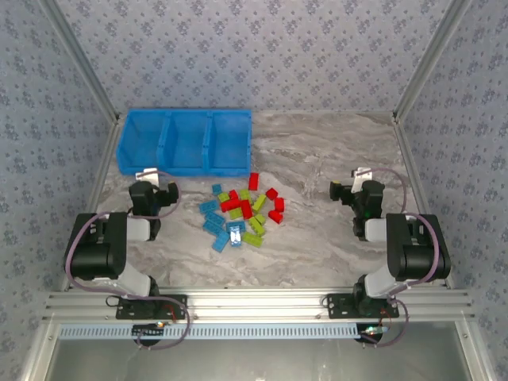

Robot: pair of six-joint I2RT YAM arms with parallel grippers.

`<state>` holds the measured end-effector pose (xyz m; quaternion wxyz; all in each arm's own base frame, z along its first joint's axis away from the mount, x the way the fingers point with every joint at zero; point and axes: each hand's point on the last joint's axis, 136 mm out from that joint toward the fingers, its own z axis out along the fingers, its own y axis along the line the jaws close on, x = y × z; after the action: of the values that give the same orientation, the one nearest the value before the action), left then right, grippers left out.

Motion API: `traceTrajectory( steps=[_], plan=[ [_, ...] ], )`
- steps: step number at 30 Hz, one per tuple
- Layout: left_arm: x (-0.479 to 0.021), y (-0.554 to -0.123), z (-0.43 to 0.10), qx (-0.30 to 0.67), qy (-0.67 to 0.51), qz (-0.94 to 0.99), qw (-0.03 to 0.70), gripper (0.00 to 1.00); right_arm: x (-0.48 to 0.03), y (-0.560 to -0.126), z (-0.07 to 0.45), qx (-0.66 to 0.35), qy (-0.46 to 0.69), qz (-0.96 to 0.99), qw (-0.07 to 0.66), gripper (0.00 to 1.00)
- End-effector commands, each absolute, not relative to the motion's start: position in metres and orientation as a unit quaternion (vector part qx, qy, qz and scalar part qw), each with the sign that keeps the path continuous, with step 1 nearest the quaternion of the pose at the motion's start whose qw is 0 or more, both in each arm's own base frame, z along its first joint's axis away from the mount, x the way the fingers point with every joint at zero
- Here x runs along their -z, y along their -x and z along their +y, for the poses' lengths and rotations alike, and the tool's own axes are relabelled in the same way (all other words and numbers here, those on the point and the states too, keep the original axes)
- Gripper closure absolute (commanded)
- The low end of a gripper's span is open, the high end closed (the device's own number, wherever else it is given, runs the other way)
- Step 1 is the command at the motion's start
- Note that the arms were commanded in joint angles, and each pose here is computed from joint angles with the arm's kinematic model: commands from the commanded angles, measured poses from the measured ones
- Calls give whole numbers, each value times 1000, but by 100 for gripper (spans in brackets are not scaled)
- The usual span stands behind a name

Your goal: Sort the legos into containers by color

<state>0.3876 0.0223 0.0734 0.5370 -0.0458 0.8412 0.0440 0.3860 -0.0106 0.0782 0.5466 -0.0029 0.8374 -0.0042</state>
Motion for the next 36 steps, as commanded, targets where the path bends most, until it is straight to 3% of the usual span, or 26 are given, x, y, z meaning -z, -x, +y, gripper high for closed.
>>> traceTrajectory(
  steps=[1, 16, 22, 27, 31, 36],
  plan=[
    [-90, -397, 20, -36, 47, 827, 558, 1, -82, -390, -15, 14, -4, 835, 549, 0],
    [-90, -397, 20, -35, 47, 828, 558, 1, -84, -389, -16, 0, -7, 833, 553, 0],
    [-95, -397, 19, -39, 42, 828, 557, 1, -131, -354, -39, 69, -103, 819, 560, 0],
    [-125, -380, 27, -80, 108, 838, 529, 1, -168, -290, -16, -59, -215, 840, 494, 7],
    [-137, -359, 9, -82, 109, 877, 461, 1, -173, -247, 40, -171, -153, 876, 423, 11],
    [-153, -320, -72, 60, 95, 908, 404, 1, -158, -196, 105, -234, -49, 929, 284, 11]
  ],
)
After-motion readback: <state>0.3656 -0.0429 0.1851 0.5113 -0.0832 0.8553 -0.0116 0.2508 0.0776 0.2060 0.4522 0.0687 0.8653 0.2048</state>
